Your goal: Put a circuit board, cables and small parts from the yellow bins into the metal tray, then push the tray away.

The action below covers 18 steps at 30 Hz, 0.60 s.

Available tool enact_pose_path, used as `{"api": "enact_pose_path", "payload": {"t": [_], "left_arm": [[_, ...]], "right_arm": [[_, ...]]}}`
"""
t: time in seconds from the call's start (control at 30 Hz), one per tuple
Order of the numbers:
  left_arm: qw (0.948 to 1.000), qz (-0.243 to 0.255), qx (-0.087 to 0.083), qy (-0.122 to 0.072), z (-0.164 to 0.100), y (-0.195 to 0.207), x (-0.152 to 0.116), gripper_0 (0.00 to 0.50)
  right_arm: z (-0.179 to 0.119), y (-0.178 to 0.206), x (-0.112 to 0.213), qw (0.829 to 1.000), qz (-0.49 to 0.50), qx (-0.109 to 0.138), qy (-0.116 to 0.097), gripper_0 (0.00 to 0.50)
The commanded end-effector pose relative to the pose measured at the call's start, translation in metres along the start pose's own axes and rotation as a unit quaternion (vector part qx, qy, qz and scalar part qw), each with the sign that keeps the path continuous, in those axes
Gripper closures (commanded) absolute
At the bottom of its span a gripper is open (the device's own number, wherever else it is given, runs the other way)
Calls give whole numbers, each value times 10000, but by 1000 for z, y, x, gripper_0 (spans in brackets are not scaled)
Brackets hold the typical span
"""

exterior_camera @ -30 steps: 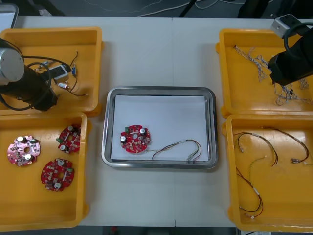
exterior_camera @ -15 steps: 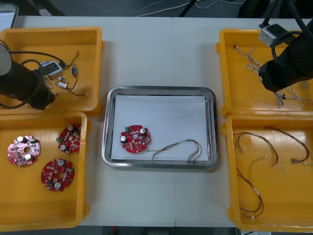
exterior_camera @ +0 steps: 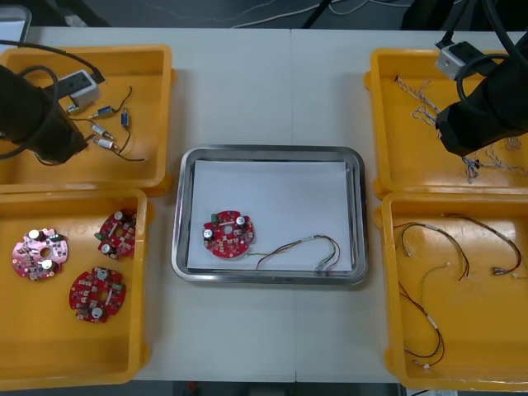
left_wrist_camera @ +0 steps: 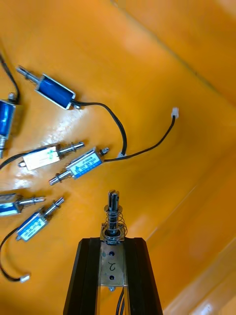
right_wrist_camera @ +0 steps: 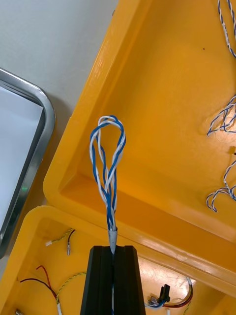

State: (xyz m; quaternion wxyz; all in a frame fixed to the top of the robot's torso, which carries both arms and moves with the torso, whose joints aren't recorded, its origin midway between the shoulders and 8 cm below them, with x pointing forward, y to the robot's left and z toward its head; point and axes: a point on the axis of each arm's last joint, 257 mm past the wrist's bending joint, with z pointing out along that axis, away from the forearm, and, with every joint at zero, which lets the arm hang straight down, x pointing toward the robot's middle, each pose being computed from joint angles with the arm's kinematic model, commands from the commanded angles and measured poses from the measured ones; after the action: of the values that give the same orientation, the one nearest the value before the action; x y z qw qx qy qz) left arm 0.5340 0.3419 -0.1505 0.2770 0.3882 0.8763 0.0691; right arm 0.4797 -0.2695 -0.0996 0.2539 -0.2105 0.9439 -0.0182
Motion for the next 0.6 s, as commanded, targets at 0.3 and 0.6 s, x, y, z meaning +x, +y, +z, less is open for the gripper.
{"api": "enact_pose_path", "payload": {"t": [0.3, 0.6], "left_arm": [[9868, -1576, -351, -126, -69, -9, -38, 500], [9749, -2188, -376, -167, -81, -40, -53, 500]], "right_arm": [[-1, 9, -4, 9999, -25, 13, -97, 500], [-1, 9, -4, 9999, -25, 13, -97, 500]]}}
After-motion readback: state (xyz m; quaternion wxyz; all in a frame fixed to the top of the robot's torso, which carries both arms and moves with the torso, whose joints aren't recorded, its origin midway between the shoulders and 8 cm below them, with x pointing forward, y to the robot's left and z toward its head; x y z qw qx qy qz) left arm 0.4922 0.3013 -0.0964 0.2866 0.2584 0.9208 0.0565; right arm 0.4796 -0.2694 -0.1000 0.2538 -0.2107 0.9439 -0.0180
